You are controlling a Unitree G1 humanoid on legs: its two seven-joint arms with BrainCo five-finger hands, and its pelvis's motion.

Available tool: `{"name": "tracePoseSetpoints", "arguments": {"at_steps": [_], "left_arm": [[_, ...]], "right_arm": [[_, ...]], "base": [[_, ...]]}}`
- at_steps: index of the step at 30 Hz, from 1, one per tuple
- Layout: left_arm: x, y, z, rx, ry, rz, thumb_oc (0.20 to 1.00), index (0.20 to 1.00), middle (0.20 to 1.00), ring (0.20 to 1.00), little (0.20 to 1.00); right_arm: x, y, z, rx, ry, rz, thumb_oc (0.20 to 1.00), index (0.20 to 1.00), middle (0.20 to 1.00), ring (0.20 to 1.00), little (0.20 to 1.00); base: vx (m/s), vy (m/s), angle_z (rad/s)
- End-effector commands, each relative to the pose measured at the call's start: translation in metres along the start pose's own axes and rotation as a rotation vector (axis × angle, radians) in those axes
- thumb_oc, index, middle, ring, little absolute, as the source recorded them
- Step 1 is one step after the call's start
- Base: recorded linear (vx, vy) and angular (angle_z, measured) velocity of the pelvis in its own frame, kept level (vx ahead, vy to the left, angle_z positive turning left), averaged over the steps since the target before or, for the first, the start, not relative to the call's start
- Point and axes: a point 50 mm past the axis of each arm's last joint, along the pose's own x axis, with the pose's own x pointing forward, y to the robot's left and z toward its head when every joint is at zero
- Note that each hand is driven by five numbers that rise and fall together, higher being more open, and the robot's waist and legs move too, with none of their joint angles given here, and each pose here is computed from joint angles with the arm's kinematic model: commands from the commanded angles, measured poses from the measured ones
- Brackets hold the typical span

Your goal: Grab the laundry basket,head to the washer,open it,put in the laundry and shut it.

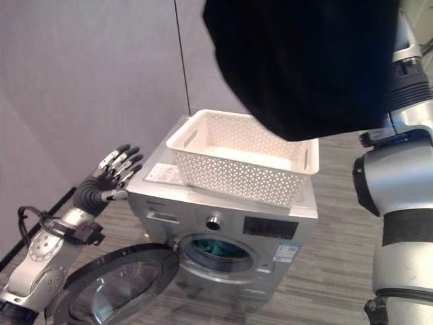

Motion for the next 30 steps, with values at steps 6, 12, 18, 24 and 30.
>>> {"name": "tracePoseSetpoints", "arguments": {"at_steps": [6, 12, 18, 24, 30], "left_arm": [[0.035, -0.040, 0.049, -0.078, -0.302, -0.215, 1.000, 1.000, 1.000, 1.000, 1.000], [0.050, -0.055, 0.057, -0.103, -0.364, -0.265, 1.000, 1.000, 1.000, 1.000, 1.000], [0.067, -0.072, 0.062, -0.154, -0.415, -0.302, 1.000, 1.000, 1.000, 1.000, 1.000], [0.088, -0.084, 0.073, -0.142, -0.486, -0.296, 1.000, 1.000, 1.000, 1.000, 1.000], [0.105, -0.081, 0.078, -0.116, -0.511, -0.222, 1.000, 1.000, 1.000, 1.000, 1.000]], "right_arm": [[0.027, -0.009, 0.026, -0.039, -0.042, -0.016, 0.200, 0.200, 0.200, 0.200, 0.200], [0.013, 0.018, 0.009, 0.005, 0.030, 0.039, 0.200, 0.200, 0.200, 0.200, 0.200], [-0.005, 0.065, 0.012, 0.117, 0.062, 0.136, 0.200, 0.200, 0.200, 0.200, 0.200], [-0.013, 0.095, 0.035, 0.246, 0.030, 0.177, 0.200, 0.200, 0.200, 0.200, 0.200], [-0.027, 0.116, 0.059, 0.475, 0.007, 0.214, 0.200, 0.200, 0.200, 0.200, 0.200]], "base": [[0.01, -0.016, 0.07], [0.00, -0.001, 0.02], [0.00, 0.000, 0.00], [0.00, 0.000, 0.00], [0.00, 0.000, -0.01]]}}
